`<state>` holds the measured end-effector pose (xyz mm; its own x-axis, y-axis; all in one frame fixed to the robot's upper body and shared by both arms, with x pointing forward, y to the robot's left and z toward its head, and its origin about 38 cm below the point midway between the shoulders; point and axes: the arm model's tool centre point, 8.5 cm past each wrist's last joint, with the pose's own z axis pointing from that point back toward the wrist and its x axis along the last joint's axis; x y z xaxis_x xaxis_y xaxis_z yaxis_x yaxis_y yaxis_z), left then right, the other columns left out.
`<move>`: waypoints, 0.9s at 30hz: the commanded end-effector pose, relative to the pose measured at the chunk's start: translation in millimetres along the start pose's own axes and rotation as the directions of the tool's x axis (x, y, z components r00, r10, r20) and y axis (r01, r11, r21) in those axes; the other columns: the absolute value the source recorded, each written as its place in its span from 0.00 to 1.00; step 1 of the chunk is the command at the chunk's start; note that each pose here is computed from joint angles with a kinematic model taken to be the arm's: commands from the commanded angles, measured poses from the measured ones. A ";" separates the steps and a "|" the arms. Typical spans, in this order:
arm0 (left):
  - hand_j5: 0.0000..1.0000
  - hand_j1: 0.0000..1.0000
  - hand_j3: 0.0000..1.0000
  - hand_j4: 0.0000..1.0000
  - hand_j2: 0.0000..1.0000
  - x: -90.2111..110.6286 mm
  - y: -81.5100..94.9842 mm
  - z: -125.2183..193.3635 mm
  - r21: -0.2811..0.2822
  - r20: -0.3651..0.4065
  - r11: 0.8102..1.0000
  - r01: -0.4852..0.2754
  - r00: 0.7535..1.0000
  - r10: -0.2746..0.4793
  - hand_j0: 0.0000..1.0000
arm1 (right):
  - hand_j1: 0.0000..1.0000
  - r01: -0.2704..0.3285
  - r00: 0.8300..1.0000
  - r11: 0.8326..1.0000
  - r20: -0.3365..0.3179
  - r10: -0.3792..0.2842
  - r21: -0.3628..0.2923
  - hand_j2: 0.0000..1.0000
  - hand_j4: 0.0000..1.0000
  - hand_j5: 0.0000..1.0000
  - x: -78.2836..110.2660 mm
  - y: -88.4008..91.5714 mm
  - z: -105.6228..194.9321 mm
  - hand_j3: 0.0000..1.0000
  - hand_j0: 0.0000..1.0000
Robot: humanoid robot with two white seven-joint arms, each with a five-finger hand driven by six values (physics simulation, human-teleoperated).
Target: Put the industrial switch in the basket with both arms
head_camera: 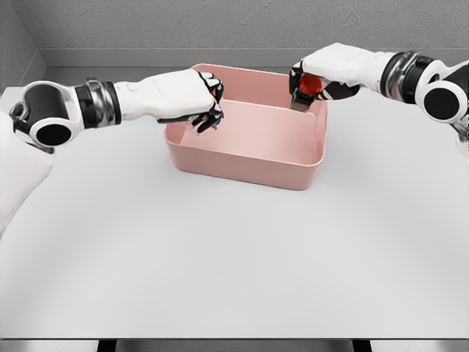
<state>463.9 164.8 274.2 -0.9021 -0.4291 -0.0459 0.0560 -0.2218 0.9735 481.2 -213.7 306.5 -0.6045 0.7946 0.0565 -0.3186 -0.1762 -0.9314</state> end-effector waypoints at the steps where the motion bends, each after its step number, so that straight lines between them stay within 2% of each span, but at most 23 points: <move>1: 0.10 0.10 0.10 0.10 0.10 -4.9 -12.0 -11.8 -0.017 -0.003 0.999 -0.048 0.999 0.048 0.10 | 0.58 0.005 1.000 1.000 0.010 -0.005 0.005 0.58 0.58 0.58 5.6 2.2 -5.3 0.58 0.58; 3: 0.13 0.13 0.13 0.13 0.13 -12.6 -12.1 -19.2 -0.031 -0.011 0.997 -0.064 0.998 0.064 0.13 | 0.58 -0.004 0.999 1.000 0.037 0.004 0.017 0.58 0.58 0.58 17.2 4.3 -14.8 0.58 0.58; 4: 0.19 0.19 0.19 0.19 0.19 -12.4 -12.1 -20.4 -0.032 -0.009 0.997 -0.066 0.998 0.065 0.19 | 0.66 0.003 1.000 1.000 0.026 -0.004 0.016 0.66 0.66 0.66 17.7 2.8 -16.1 0.66 0.66; 5: 0.28 0.28 0.28 0.28 0.28 -10.9 -13.5 -22.6 -0.038 -0.004 0.997 -0.065 0.998 0.065 0.28 | 0.88 0.000 1.000 1.000 0.024 -0.001 0.011 0.88 0.88 0.88 17.6 -0.1 -15.5 0.88 0.88; 6: 0.34 0.34 0.34 0.34 0.34 -10.5 -13.3 -23.2 -0.037 -0.002 0.997 -0.065 0.998 0.065 0.34 | 1.00 0.001 1.000 1.000 0.022 -0.001 0.010 1.00 1.00 1.00 16.9 -0.5 -14.9 1.00 1.00; 9: 0.67 0.67 0.67 0.67 0.67 -7.3 -12.3 -27.4 -0.037 0.009 0.997 -0.062 0.998 0.063 0.67 | 1.00 -0.002 1.000 1.000 0.024 0.001 0.008 1.00 1.00 1.00 17.2 -1.2 -14.1 1.00 1.00; 12: 0.76 0.76 0.76 0.76 0.76 -7.9 -12.3 -27.0 -0.037 0.007 0.997 -0.063 0.998 0.064 0.76 | 1.00 -0.008 1.000 1.000 0.024 0.008 -0.004 1.00 1.00 1.00 17.2 -5.6 -10.1 1.00 1.00; 16: 0.79 0.79 0.79 0.79 0.79 -7.3 -12.3 -27.4 -0.037 0.009 0.997 -0.062 0.998 0.063 0.79 | 1.00 -0.010 1.000 1.000 0.014 0.010 -0.024 1.00 1.00 1.00 13.4 -13.5 -5.4 1.00 1.00; 19: 0.86 0.86 0.86 0.86 0.86 -7.6 -12.0 -27.1 -0.036 0.008 0.997 -0.062 0.998 0.063 0.86 | 1.00 -0.010 0.999 0.999 -0.036 0.008 -0.044 1.00 1.00 1.00 -6.6 -19.9 13.8 1.00 1.00; 21: 0.88 0.88 0.88 0.88 0.88 -7.9 -11.6 -26.8 -0.035 0.007 0.997 -0.062 0.998 0.063 0.88 | 1.00 -0.004 0.997 0.996 -0.075 -0.002 -0.085 1.00 1.00 1.00 -24.2 -30.3 33.7 1.00 1.00; 23: 1.00 1.00 1.00 1.00 1.00 -9.6 -3.7 -23.3 -0.019 0.003 0.998 -0.052 0.999 0.052 1.00 | 1.00 -0.007 0.994 0.996 -0.112 -0.003 -0.086 1.00 1.00 1.00 -37.1 -30.7 46.5 1.00 1.00; 25: 1.00 1.00 1.00 1.00 1.00 -6.8 4.6 -19.2 0.002 0.011 0.999 -0.037 0.999 0.037 1.00 | 1.00 0.000 0.990 0.996 -0.137 -0.013 -0.094 1.00 1.00 1.00 -47.0 -28.1 58.2 1.00 1.00; 27: 1.00 1.00 1.00 1.00 1.00 -12.6 17.2 17.6 0.042 -0.002 0.999 -0.033 0.999 0.034 1.00 | 1.00 0.012 0.989 0.995 -0.146 -0.027 -0.099 1.00 1.00 1.00 -60.3 -14.1 79.0 1.00 1.00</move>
<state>474.0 164.3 275.5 -0.9011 -0.4337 -0.0008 0.0938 -0.1967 0.9760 466.6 -286.4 302.2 -0.4911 0.8680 0.0738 -0.3431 -0.1148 -0.9323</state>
